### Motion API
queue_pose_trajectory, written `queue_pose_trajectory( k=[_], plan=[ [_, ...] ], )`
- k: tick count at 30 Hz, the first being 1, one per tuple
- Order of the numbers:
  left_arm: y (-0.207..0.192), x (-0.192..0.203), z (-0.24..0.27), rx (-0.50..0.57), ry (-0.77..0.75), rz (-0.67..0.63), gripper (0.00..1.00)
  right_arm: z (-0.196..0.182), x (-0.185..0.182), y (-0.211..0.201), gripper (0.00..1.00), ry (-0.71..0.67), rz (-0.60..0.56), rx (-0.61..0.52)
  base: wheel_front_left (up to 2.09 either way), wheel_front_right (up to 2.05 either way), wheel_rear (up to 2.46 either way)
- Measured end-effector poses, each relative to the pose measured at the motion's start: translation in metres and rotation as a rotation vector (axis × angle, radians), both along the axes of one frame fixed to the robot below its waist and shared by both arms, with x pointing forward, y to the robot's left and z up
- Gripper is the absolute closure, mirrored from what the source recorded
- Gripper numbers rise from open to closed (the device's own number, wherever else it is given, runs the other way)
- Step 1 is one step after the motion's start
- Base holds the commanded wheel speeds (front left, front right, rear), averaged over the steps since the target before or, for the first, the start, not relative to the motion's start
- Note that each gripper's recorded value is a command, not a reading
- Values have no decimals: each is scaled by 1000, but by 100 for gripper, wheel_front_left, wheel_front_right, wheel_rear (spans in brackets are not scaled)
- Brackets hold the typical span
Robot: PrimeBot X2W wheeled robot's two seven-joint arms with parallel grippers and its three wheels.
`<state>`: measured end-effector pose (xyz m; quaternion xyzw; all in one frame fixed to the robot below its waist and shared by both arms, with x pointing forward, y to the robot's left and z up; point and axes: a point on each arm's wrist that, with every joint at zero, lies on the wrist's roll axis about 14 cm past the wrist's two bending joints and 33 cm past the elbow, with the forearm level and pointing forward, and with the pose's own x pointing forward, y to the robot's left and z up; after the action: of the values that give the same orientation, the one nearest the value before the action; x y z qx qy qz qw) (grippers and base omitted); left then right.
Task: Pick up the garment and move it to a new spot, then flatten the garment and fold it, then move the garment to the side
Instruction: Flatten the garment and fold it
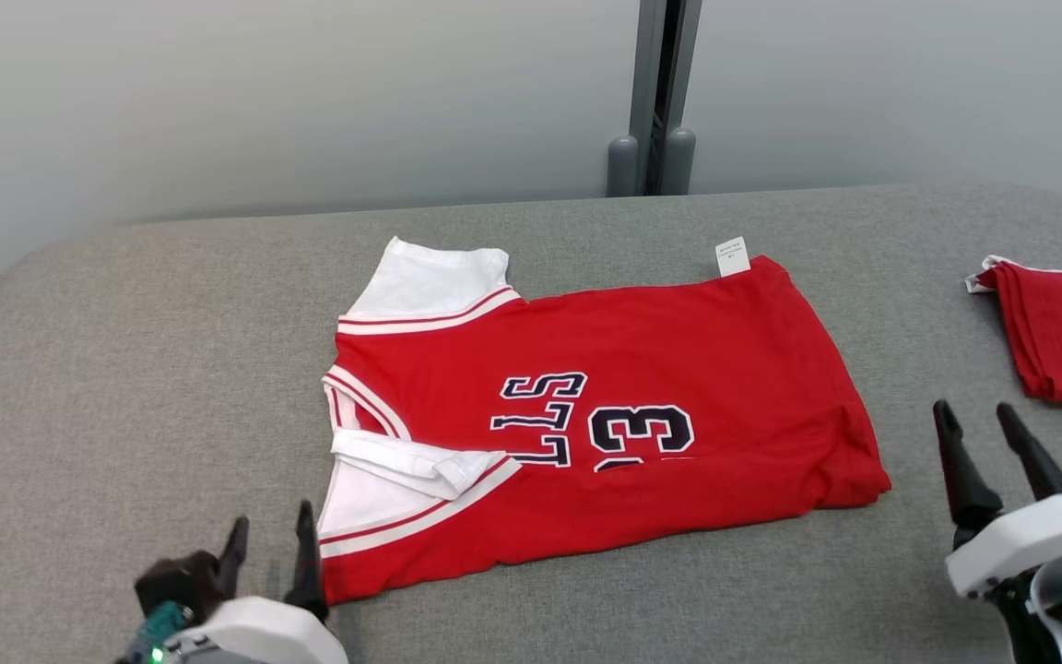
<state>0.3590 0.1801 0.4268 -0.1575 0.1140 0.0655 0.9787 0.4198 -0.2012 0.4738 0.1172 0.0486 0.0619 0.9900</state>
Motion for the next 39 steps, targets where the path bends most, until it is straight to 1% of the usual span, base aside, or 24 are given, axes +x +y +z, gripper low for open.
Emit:
queue_pose_trajectory(
  k=[5, 9, 15, 24, 25, 26, 27, 33, 39],
  plan=[
    [-17, -18, -33, 2, 105, -38, 0, -8, -11, 4, 0, 6, -23, 8, 0, 0, 0],
    [-19, -24, -53, -9, 179, -25, 0, -12, -14, 5, 0, 11, -32, 8, 0, 0, 0],
    [-19, -21, -65, -22, 228, -14, 0, -17, -18, 6, 0, 24, -40, 10, 0, 0, 0],
    [-31, -19, -78, -35, 286, -67, 0, -21, -19, 3, 0, 33, -48, 7, 0, 0, 0],
    [-32, -19, -79, -39, 288, -73, 51, -21, -19, 3, 0, 34, -48, 7, 0, 0, 0],
    [-33, -19, -79, -40, 290, -80, 86, -21, -19, 3, 0, 34, -48, 7, 0, 0, 0],
    [-34, -18, -79, -42, 289, -85, 100, -22, -19, 3, 0, 35, -49, 7, 0, 0, 0],
    [-31, -11, -69, -53, 244, -69, 100, -35, -20, 9, 0, 84, -47, 31, 0, 0, 0],
    [-22, -1, -49, -38, 163, -58, 100, -61, -22, 27, 0, 199, -58, 138, 0, 0, 0]
  ],
)
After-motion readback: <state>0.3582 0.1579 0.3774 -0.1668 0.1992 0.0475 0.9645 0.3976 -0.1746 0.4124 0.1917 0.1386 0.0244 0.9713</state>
